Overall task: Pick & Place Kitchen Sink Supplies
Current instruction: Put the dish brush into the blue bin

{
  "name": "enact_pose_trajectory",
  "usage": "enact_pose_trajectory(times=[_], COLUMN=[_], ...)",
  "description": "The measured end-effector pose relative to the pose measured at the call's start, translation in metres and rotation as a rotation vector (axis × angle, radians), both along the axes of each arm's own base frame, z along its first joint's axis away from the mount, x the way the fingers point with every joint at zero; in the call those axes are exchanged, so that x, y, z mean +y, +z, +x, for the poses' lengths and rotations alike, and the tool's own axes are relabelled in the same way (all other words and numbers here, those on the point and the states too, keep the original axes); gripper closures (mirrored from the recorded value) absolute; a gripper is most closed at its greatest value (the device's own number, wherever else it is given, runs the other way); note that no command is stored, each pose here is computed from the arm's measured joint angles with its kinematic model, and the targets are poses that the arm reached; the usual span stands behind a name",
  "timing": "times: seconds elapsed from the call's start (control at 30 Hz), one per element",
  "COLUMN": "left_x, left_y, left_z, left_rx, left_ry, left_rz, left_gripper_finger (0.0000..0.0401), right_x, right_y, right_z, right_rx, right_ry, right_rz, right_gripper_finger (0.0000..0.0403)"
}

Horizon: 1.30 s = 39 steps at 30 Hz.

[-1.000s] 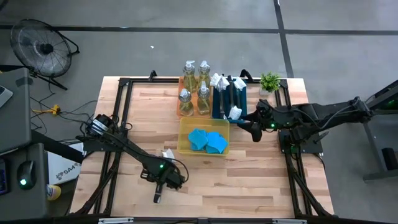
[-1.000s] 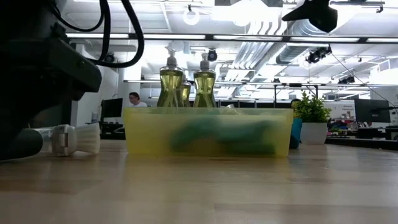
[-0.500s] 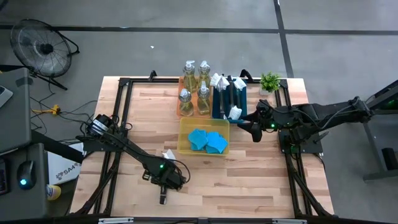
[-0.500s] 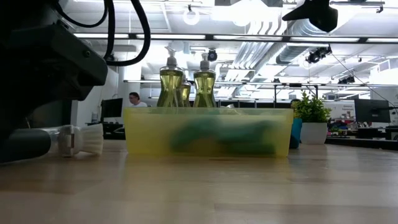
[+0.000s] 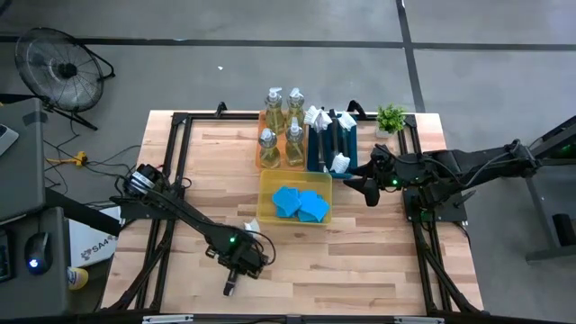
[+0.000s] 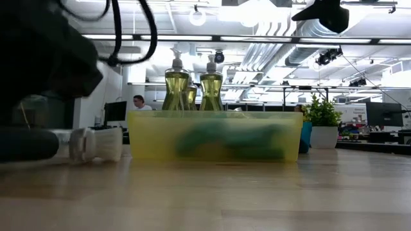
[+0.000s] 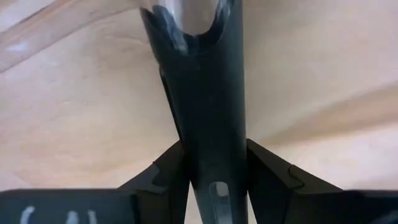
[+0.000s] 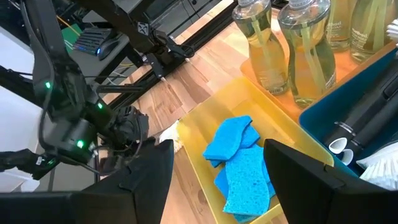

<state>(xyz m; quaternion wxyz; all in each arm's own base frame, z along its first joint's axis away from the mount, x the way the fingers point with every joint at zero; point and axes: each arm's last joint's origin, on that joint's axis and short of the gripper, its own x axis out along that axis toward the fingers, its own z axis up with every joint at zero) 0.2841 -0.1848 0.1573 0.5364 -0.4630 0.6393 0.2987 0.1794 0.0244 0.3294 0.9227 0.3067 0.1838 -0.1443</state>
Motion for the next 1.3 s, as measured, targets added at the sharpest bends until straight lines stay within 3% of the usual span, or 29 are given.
enact_pose_trajectory(times=[0.2,0.7,0.97,1.13,1.3], left_x=[0.004,0.025,0.028,0.04,0.052], left_y=[0.03,0.116,0.134,0.14,0.154], left_z=[-0.006,-0.031,-0.019,-0.006,0.011], left_rx=[-0.107,-0.529,-0.844,-0.957,-1.119], left_ry=[-0.077,-0.196,-0.278,-0.283,-0.321], left_rz=[-0.034,-0.017,0.233,0.425,0.535], left_gripper_finger=[0.0284,0.0278,0.0278,0.0278,0.0278], right_x=[0.0,0.0,0.0,0.001,0.003], right_y=[0.0,0.0,0.004,0.009,0.013], right_z=[0.0,0.0,0.005,0.009,0.012], right_rx=[0.001,0.001,-0.057,-0.107,-0.147], right_ry=[0.01,0.008,-0.018,0.016,0.078], right_rz=[0.005,0.002,-0.028,-0.066,-0.092], right_gripper_finger=[0.016,0.016,0.016,0.016,0.016])
